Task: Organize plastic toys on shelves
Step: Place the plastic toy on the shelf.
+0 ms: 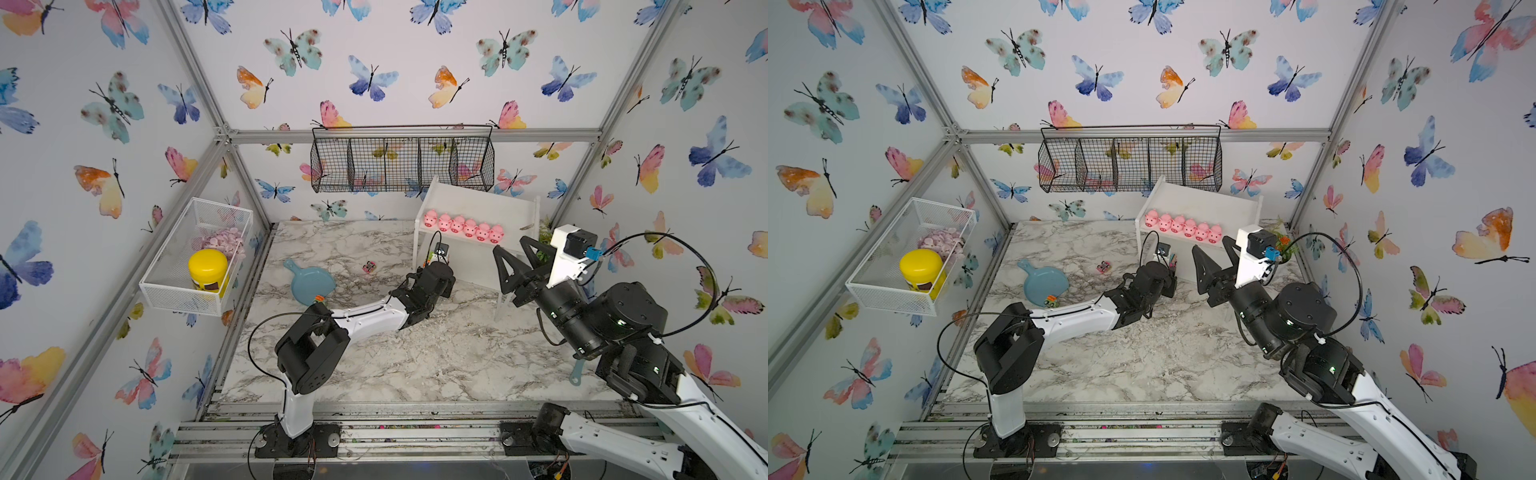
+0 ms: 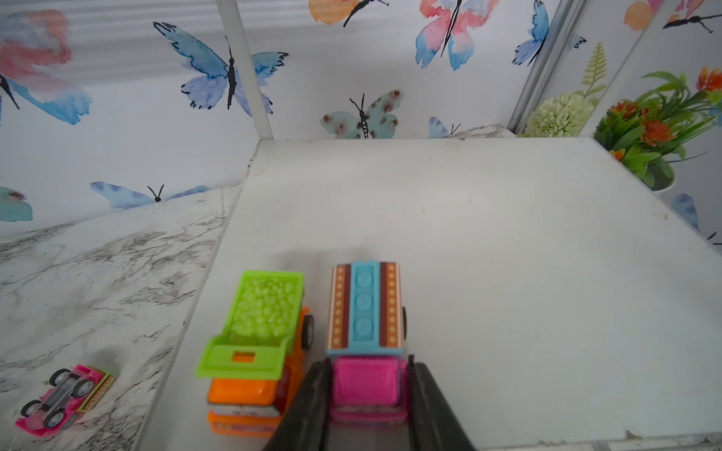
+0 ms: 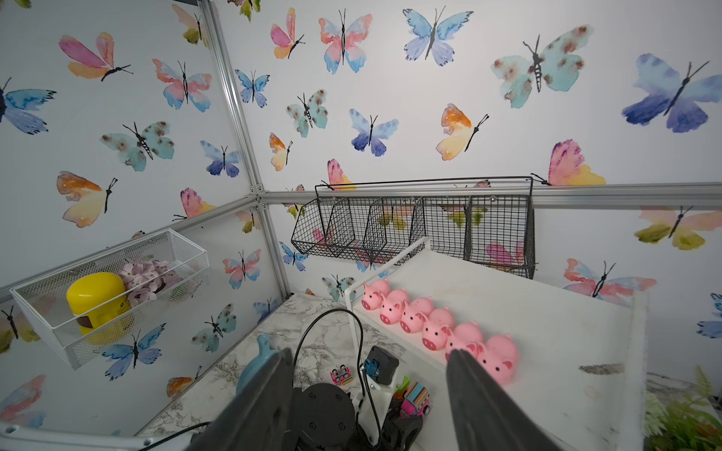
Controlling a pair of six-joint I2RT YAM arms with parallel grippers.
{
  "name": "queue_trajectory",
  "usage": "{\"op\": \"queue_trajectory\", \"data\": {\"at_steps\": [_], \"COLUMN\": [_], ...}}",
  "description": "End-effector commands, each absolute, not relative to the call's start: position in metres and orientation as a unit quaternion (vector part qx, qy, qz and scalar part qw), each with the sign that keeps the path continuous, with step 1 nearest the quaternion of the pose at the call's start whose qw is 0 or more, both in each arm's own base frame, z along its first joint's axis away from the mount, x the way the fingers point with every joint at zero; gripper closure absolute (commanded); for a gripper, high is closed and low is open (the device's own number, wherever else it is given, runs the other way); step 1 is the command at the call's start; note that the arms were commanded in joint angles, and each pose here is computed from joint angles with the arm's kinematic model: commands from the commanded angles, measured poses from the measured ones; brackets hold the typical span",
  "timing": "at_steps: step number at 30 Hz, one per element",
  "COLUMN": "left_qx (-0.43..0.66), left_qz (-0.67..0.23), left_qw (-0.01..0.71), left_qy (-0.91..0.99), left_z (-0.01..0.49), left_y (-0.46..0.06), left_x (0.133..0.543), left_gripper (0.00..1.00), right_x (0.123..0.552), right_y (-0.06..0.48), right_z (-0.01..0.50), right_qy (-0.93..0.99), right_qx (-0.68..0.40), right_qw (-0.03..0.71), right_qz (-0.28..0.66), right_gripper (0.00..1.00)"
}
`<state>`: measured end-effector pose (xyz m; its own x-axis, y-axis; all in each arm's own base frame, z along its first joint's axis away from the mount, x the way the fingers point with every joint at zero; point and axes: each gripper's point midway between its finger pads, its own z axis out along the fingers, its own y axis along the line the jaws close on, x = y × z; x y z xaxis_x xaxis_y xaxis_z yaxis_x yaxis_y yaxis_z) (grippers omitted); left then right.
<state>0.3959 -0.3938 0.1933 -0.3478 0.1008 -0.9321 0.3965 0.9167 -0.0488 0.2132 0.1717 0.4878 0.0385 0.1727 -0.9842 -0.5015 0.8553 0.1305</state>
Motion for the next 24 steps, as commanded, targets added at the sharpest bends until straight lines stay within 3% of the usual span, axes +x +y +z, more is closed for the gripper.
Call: {"op": "queue_trajectory", "data": {"at_steps": [1, 12, 24], "left_qx": [0.165, 0.188, 0.22], "left_qz": [-0.112, -0.151, -0.222], "left_qw": [0.542, 0.547, 0.585], "left_qy": [0.817, 0.801, 0.748], "left_z": [0.182, 0.203, 0.266], "left_y": [-0.393, -0.395, -0.369], "left_x": [0.395, 0.38, 0.334], "left_gripper": [0.59, 0.51, 0.34], "right_x": [0.211, 0.212, 0.216], "right_y": [0.168, 0.169, 0.178], "right_z": [0.492, 0.492, 0.488], "right_qy": [0.647, 0.646, 0.65], "right_qx": [-0.123, -0.119, -0.127], "right_qw": [0.713, 0.713, 0.709], "right_qz": [0.241, 0.244, 0.243], "right_gripper": [0.32, 0.32, 0.32]}}
